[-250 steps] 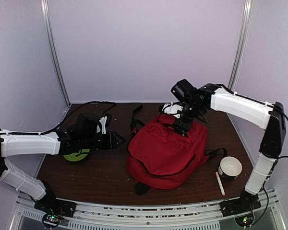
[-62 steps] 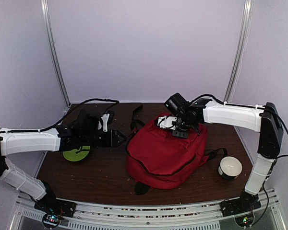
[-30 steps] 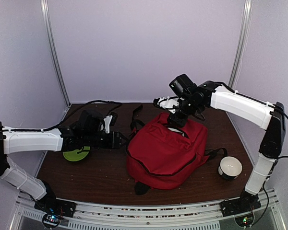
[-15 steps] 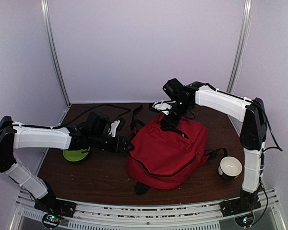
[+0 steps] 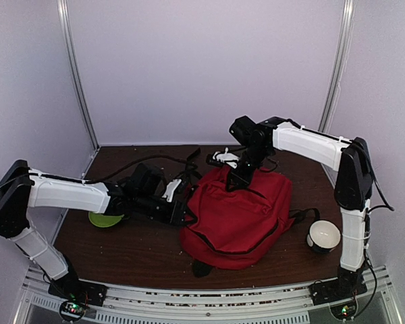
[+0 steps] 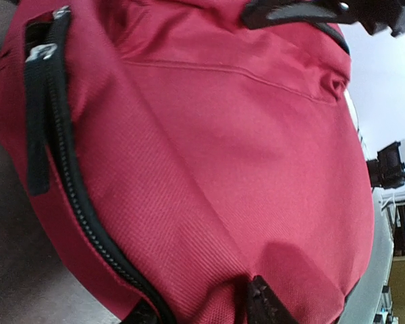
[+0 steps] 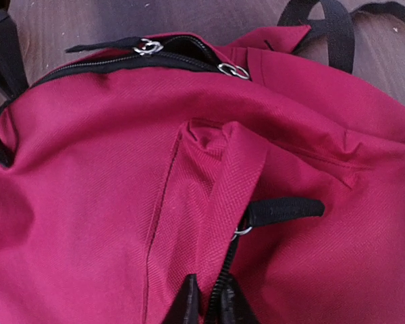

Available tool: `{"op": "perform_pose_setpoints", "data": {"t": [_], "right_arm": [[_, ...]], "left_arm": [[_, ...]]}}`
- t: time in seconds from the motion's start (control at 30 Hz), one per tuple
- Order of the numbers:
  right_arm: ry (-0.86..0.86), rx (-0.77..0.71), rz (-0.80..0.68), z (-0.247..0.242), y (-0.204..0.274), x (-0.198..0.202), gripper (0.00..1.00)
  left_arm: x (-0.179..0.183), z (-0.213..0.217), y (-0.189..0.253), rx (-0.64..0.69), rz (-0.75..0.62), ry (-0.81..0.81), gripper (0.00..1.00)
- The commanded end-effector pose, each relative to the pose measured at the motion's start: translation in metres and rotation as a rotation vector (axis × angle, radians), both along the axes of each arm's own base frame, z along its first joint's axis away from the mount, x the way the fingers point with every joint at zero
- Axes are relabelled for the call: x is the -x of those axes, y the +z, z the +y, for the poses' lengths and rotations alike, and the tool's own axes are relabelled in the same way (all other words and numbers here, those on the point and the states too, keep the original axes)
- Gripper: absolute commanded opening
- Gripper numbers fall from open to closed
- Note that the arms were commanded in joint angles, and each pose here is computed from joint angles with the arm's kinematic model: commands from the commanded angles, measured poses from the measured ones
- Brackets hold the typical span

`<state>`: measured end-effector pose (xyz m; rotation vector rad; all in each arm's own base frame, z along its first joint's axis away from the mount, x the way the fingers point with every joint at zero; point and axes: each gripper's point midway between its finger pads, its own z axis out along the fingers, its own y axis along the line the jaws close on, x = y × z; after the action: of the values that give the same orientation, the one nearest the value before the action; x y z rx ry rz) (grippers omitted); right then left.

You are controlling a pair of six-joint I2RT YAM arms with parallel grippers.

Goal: Pack the student bag
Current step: Move the student bag to the center of the board, then pick up the lower front pocket of the student bag.

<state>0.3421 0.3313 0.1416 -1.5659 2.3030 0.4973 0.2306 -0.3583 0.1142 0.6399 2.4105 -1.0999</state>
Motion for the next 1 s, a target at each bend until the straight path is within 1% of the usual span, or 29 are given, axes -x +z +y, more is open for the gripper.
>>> {"op": "perform_pose_setpoints", "data": {"t": [0.0, 0.1, 0.23, 0.3, 0.37, 0.4, 0.43, 0.5, 0.53, 0.57, 0.63, 0.73, 0.8, 0.9, 0.97], "right_arm": [[0.048, -0.030, 0.052, -0.001, 0.004, 0.028, 0.08], [0.108, -0.027, 0.037, -0.002, 0.006, 0.053, 0.04], [0.249, -0.011, 0.057, -0.007, 0.003, 0.102, 0.03], [0.321, 0.018, 0.051, -0.016, 0.000, 0.124, 0.03], [0.395, 0.060, 0.019, -0.026, -0.006, 0.143, 0.04], [0.394, 0.105, -0.033, -0.033, -0.012, 0.142, 0.05], [0.386, 0.118, -0.077, -0.036, -0.016, 0.141, 0.07], [0.326, 0.180, -0.190, -0.047, -0.022, 0.128, 0.10], [0.280, 0.191, -0.233, -0.050, -0.021, 0.121, 0.15], [0.246, 0.196, -0.266, -0.053, -0.020, 0.117, 0.17], [0.237, 0.156, -0.293, -0.052, -0.008, 0.120, 0.22], [0.299, 0.046, -0.236, -0.042, 0.017, 0.144, 0.33], [0.323, -0.008, -0.179, -0.036, 0.028, 0.158, 0.37], [0.325, -0.046, -0.111, -0.029, 0.020, 0.170, 0.40], [0.308, -0.011, -0.116, -0.027, 0.005, 0.167, 0.40]], "left_arm": [[0.025, -0.020, 0.010, 0.047, -0.020, -0.102, 0.39], [0.039, -0.024, 0.010, 0.063, -0.024, -0.125, 0.37], [0.057, -0.020, 0.016, 0.096, -0.024, -0.152, 0.35], [0.064, -0.012, 0.021, 0.109, -0.034, -0.162, 0.36], [0.068, -0.005, 0.029, 0.105, -0.058, -0.166, 0.40], [0.066, 0.000, 0.030, 0.087, -0.074, -0.153, 0.42], [0.063, 0.002, 0.035, 0.079, -0.091, -0.141, 0.43], [0.057, 0.002, 0.045, 0.082, -0.118, -0.127, 0.45], [0.053, 0.000, 0.049, 0.089, -0.125, -0.121, 0.45], [0.048, -0.002, 0.053, 0.095, -0.128, -0.114, 0.46], [0.035, -0.009, 0.057, 0.105, -0.113, -0.088, 0.47], [0.014, -0.020, 0.056, 0.136, -0.059, -0.069, 0.47], [0.005, -0.031, 0.056, 0.182, -0.026, -0.074, 0.47], [0.000, -0.049, 0.054, 0.237, 0.048, -0.104, 0.47], [0.002, -0.057, 0.042, 0.244, 0.125, -0.128, 0.47]]}}
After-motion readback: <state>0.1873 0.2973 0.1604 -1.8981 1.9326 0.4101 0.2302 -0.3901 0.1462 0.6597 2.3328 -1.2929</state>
